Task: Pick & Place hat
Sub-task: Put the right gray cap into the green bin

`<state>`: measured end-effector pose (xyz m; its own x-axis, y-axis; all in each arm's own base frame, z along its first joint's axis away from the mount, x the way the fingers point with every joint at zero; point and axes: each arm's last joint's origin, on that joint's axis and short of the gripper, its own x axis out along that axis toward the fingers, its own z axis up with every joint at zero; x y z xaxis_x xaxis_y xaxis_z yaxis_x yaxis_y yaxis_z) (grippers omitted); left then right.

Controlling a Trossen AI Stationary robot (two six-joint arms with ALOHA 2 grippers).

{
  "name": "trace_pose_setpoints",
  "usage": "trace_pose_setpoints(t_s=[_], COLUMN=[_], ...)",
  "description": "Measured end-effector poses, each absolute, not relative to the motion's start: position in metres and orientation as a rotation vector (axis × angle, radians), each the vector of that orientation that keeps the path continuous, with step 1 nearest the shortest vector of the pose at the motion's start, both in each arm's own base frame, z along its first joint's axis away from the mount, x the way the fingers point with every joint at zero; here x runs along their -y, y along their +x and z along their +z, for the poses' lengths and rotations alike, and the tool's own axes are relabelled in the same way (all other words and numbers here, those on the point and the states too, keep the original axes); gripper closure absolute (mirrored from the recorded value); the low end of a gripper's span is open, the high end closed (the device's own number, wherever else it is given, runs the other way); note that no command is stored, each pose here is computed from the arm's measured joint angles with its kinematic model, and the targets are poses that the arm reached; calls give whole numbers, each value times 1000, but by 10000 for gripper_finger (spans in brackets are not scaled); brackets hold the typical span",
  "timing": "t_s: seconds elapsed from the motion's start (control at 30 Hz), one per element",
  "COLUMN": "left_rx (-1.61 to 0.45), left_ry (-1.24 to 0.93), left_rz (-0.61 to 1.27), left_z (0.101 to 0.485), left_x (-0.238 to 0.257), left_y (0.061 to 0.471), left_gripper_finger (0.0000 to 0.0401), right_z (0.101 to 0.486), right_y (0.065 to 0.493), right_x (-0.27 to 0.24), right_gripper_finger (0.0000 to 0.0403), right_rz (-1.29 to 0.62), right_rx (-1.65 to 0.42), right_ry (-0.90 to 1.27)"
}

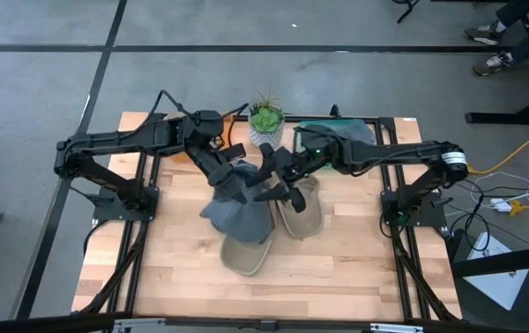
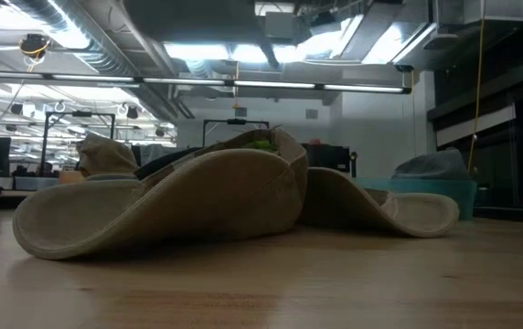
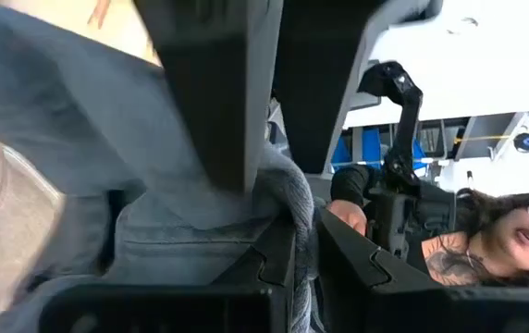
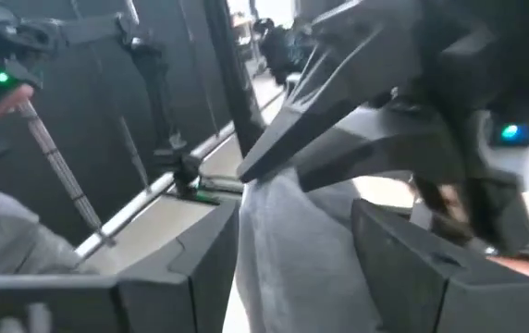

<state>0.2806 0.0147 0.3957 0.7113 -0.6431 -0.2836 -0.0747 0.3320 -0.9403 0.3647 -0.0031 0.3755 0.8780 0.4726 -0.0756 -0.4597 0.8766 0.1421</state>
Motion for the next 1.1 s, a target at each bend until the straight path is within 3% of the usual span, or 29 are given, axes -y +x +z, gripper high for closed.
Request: trace_pose_setpoints(t_s=[0.33,0.43,0.63,0.8,1.1], left_rx=[-727,-727,-725,-715,-688], left_ry=[-1195,-1195,-1188,-1157,-1101], left_rz=[-411,-409,-411,-419,-415], left_z=[395,395,395,395,395], left_x=[-9,-9,-9,-9,-10], left_y=[281,281,282,282,282], left_gripper_finger=[375,374,374,360,287], right_z=[374,369,370,370,379], right_y=[377,375,373,373,351], right_x=[2,1,-1,-1,-3], right_gripper_finger=[211,255,387,390,398], right_rz=[564,608,692,694,688], right_rx=[-233,-283,-290,-309,-400], right_ry=[122,145,177,224,292])
